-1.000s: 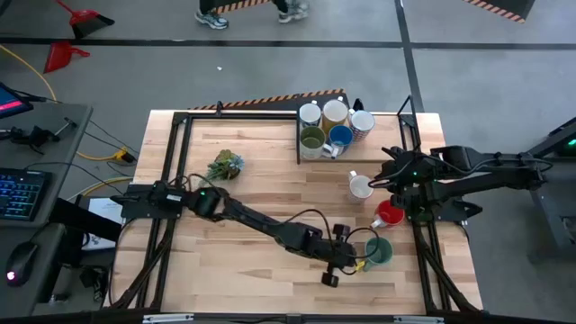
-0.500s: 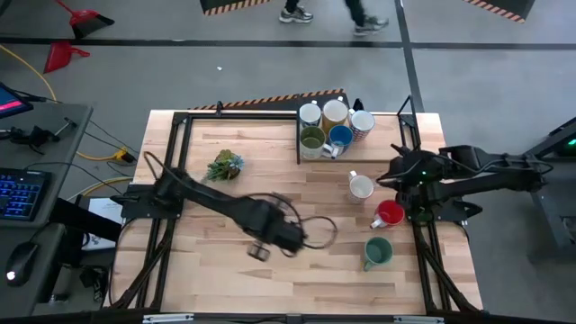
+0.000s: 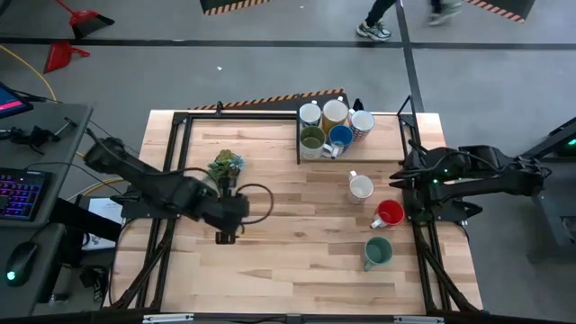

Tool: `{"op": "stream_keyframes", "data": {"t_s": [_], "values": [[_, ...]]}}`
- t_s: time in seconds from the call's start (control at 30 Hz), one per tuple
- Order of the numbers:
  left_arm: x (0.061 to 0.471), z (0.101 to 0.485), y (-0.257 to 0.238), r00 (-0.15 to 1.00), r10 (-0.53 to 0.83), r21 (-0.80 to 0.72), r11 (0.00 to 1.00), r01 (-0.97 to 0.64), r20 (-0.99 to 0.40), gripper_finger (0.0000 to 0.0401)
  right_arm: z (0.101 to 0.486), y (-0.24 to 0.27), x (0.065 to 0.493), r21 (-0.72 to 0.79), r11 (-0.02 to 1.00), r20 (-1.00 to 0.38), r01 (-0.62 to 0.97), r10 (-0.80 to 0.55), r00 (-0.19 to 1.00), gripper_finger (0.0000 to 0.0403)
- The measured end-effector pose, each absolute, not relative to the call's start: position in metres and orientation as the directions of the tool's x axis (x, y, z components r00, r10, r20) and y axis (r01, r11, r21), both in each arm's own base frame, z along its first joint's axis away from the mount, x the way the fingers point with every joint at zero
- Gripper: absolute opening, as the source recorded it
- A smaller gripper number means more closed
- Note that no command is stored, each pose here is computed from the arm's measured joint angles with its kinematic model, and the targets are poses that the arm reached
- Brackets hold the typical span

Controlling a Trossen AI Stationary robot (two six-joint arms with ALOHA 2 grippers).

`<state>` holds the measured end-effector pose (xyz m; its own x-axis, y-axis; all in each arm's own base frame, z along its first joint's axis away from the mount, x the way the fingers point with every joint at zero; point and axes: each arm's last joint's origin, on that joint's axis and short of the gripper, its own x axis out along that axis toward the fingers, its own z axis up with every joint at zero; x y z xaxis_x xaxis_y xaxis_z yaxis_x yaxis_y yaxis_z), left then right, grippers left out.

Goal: Place coffee mugs
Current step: Put the white gray mug on the shelf

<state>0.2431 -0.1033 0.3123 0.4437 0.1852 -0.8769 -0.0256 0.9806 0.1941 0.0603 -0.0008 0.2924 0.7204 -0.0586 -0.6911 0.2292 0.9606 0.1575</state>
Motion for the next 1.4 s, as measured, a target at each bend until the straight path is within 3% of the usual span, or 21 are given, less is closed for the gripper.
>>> {"op": "stream_keyframes", "data": {"t_s": [0.23,0.47,0.6,0.8,0.93,1.2,1.4], "values": [[0.238,0.254,-0.106,0.66,0.157,0.091,0.987,-0.133,-0.734,0.0,0.293,-0.001,0.063,0.168,0.956,-0.686,0.242,-0.063,0.725,0.0089],[0.261,0.211,-0.106,0.85,0.141,0.137,0.987,-0.082,-0.507,0.0,0.304,-0.004,0.09,0.026,0.965,-0.584,0.26,-0.196,0.788,0.0089],[0.262,0.181,-0.089,0.853,0.155,0.168,0.982,-0.081,-0.498,0.0,0.304,-0.007,0.112,-0.082,0.947,-0.564,0.31,-0.3,0.769,0.0089],[0.256,0.154,-0.051,0.85,0.072,0.071,0.997,-0.041,-0.522,0.0,0.291,-0.006,0.137,-0.144,0.954,-0.654,0.263,-0.291,0.699,0.0089],[0.259,0.153,-0.025,0.866,-0.014,0.054,0.997,0.047,-0.5,0.0,0.28,-0.003,0.148,-0.106,0.978,-0.734,0.177,-0.197,0.65,0.0089],[0.263,0.159,0.01,0.896,-0.113,0.003,0.992,0.126,-0.43,0.0,0.25,-0.003,0.175,-0.147,0.971,-0.871,0.189,-0.217,0.44,0.0089],[0.264,0.161,0.011,0.905,-0.121,0.003,0.991,0.134,-0.408,0.0,0.242,-0.001,0.183,-0.097,0.982,-0.899,0.165,-0.158,0.408,0.0089]]}}
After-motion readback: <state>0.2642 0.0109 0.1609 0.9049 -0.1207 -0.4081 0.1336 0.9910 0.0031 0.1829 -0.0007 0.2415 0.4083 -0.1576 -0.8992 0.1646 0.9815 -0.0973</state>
